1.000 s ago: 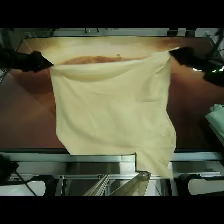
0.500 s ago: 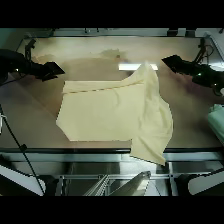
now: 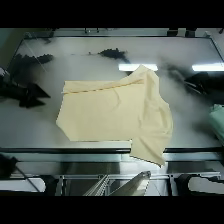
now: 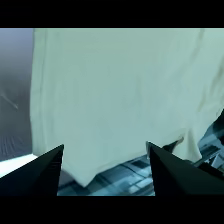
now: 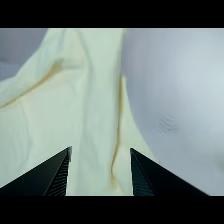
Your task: Fold the shirts.
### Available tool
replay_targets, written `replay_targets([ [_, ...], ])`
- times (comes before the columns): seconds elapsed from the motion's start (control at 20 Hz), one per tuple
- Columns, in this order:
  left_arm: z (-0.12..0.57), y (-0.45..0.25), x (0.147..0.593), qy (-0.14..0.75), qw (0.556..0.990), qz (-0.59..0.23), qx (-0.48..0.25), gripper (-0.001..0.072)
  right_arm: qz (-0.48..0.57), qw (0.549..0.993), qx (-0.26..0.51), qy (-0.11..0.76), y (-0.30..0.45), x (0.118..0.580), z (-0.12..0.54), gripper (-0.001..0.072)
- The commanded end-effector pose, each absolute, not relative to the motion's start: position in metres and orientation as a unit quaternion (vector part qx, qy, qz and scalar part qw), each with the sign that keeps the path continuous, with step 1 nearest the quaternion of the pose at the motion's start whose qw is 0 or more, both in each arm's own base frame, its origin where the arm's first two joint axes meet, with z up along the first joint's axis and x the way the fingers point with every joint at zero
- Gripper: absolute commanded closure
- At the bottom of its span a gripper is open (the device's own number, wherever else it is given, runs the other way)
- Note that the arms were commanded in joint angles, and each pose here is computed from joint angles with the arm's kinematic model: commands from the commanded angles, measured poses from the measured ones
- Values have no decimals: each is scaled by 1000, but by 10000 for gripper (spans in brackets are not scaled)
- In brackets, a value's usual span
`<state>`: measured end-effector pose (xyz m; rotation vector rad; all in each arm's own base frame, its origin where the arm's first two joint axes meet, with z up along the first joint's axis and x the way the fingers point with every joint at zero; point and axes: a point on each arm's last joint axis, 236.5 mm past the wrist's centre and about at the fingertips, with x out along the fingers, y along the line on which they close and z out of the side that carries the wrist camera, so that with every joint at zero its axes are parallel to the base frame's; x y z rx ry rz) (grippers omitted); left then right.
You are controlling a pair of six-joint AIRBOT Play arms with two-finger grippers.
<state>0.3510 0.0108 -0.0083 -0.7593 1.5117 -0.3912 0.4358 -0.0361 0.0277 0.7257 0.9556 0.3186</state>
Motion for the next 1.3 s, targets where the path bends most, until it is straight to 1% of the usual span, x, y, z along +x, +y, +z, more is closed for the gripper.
replay_targets([
  [0.0, -52, 0, 266, 703, 588, -100, -388, 147, 118, 786, 374, 478, -27, 384, 6, 284],
  [0.15, -67, -20, 232, 714, 566, -83, -404, 148, 92, 778, 392, 482, -21, 365, -6, 284],
  [0.35, -77, -42, 216, 731, 551, -88, -392, 148, 103, 768, 394, 495, -10, 351, -8, 284],
  [0.45, -85, -57, 217, 744, 549, -96, -368, 149, 114, 761, 395, 502, -4, 345, -6, 284],
  [0.6, -111, -71, 231, 748, 568, -83, -333, 149, 95, 761, 380, 517, -9, 335, -8, 282],
  [0.7, -122, -68, 246, 741, 581, -71, -330, 150, 80, 757, 371, 532, -12, 326, -10, 269],
  [0.75, -123, -66, 252, 739, 583, -68, -331, 164, 72, 748, 371, 546, -13, 318, -12, 255],
  [0.8, -124, -64, 261, 733, 591, -66, -330, 311, 62, 737, 370, 562, -13, 309, -16, 192],
  [0.85, -125, -60, 271, 724, 603, -62, -329, 365, 44, 727, 364, 580, -17, 298, -25, 191],
  [0.95, -121, -55, 287, 709, 622, -59, -326, 367, 2, 706, 352, 614, -27, 276, -46, 190],
  [1.0, -118, -53, 293, 704, 629, -60, -323, 414, -9, 695, 352, 627, -27, 266, -54, 187],
  [1.05, -116, -52, 298, 700, 635, -62, -320, 573, -15, 683, 360, 635, -23, 259, -61, 186],
  [1.1, -112, -52, 301, 698, 638, -66, -318, 634, -15, 674, 370, 639, -18, 253, -68, 186],
  [1.25, -102, -56, 298, 708, 628, -89, -310, 637, -3, 659, 397, 639, 2, 242, -86, 186],
])
